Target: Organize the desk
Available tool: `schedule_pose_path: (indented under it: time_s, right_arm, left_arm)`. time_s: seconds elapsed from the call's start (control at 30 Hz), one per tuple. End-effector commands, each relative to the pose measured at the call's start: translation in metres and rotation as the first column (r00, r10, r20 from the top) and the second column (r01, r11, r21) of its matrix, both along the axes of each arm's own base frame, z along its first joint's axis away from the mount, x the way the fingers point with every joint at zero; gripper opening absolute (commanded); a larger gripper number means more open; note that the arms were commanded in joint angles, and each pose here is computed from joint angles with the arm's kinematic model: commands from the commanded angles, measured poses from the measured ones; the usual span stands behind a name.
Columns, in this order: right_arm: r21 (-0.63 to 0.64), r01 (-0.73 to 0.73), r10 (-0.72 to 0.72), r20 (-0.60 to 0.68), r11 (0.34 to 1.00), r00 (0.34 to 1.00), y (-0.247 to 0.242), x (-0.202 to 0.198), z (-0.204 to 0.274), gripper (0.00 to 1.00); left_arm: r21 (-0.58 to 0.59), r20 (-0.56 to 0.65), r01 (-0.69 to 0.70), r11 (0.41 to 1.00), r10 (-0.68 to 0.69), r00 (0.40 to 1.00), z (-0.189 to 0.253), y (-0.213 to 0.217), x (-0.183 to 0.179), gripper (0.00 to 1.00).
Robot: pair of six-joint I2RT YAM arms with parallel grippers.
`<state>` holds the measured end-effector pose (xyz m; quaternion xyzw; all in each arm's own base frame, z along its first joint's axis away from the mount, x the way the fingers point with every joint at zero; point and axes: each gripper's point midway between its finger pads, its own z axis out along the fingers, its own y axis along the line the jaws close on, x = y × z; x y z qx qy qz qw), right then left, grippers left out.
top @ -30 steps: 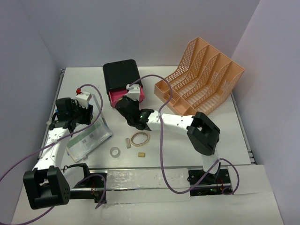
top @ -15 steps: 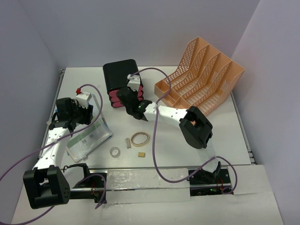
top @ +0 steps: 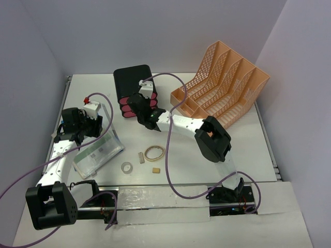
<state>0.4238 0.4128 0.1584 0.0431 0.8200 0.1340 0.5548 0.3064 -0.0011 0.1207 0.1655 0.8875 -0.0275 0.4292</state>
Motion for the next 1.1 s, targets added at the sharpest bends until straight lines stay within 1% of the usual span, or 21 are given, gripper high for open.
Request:
schedule_pose_path:
  time_s: [0.0, 0.07, 0.17, 0.47, 0.83, 0.93, 1.07]
  right_arm:
    - [0.046, 0.014, -0.017, 0.064, 0.999, 0.998, -0.002, 0.006, 0.030, 0.56]
    - [0.036, 0.010, -0.012, 0.058, 0.999, 0.998, -0.002, 0.003, 0.026, 0.58]
    - [0.020, 0.016, -0.016, 0.031, 1.000, 0.999, -0.004, 0.000, 0.013, 0.58]
    - [-0.020, 0.046, -0.047, -0.024, 0.999, 0.999, -0.006, 0.000, -0.016, 0.53]
    - [-0.005, 0.052, -0.052, -0.090, 0.999, 0.995, -0.005, 0.010, -0.040, 0.49]
    - [0.018, 0.054, -0.052, -0.086, 0.998, 0.995, -0.005, 0.014, -0.040, 0.47]
    - [0.019, 0.047, -0.046, -0.074, 0.999, 0.996, -0.003, 0.019, -0.036, 0.46]
  left_arm:
    - [-0.006, 0.043, 0.021, 1.000, -0.021, 0.999, 0.009, -0.002, 0.007, 0.62]
    - [-0.006, 0.041, 0.023, 1.000, -0.023, 0.999, 0.009, -0.002, 0.006, 0.62]
    - [-0.007, 0.041, 0.023, 1.000, -0.023, 0.999, 0.009, -0.002, 0.006, 0.62]
    - [-0.010, 0.040, 0.025, 1.000, -0.025, 0.999, 0.009, -0.002, 0.005, 0.62]
    - [-0.010, 0.045, 0.032, 0.999, -0.031, 0.999, 0.011, -0.003, 0.006, 0.62]
    - [-0.013, 0.044, 0.037, 0.999, -0.036, 0.998, 0.012, -0.004, 0.006, 0.62]
    - [-0.013, 0.045, 0.037, 0.999, -0.036, 0.998, 0.012, -0.004, 0.006, 0.62]
